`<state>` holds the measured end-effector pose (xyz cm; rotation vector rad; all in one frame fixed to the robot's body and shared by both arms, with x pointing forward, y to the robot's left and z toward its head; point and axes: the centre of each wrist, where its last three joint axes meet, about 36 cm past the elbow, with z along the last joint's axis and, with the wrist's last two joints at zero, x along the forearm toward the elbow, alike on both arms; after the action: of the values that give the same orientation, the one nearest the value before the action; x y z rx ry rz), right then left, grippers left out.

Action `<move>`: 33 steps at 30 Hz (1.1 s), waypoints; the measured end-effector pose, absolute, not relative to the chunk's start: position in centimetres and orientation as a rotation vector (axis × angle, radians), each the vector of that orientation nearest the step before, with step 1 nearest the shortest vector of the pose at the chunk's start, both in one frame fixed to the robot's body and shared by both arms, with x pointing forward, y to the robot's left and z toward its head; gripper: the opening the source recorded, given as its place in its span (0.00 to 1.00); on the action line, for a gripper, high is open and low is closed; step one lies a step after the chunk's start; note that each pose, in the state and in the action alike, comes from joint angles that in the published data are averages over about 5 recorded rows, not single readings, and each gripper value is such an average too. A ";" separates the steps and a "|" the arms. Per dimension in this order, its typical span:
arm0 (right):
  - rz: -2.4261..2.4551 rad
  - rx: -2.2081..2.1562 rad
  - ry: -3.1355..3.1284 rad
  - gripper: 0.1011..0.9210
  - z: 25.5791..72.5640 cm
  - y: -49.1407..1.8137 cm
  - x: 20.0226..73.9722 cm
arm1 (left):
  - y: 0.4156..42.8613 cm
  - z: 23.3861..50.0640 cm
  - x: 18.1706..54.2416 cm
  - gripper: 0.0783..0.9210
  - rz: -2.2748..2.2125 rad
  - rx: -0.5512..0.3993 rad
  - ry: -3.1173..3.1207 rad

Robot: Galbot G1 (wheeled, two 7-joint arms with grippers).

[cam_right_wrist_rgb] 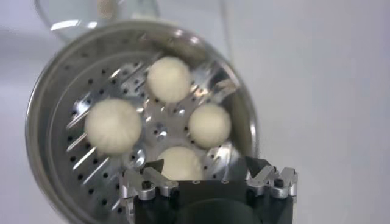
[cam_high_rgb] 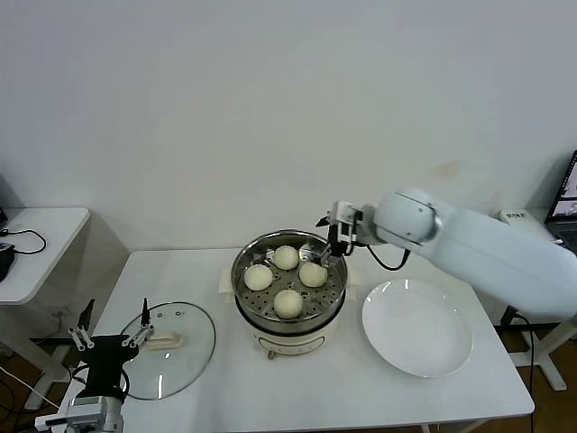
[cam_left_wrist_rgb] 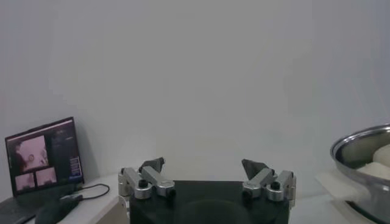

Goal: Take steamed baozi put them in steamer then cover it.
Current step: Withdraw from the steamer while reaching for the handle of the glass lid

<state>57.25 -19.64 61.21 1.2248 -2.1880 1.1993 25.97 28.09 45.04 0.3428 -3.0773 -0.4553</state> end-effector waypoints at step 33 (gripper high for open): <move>0.260 0.221 -3.201 0.88 39.9 -34.6 37.5 | 33.3 37.9 26.3 0.88 -1.489 0.106 -2.711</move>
<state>37.46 -34.58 39.87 0.2214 -3.2014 0.2602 26.26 33.34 37.86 0.1056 -2.7112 -1.4891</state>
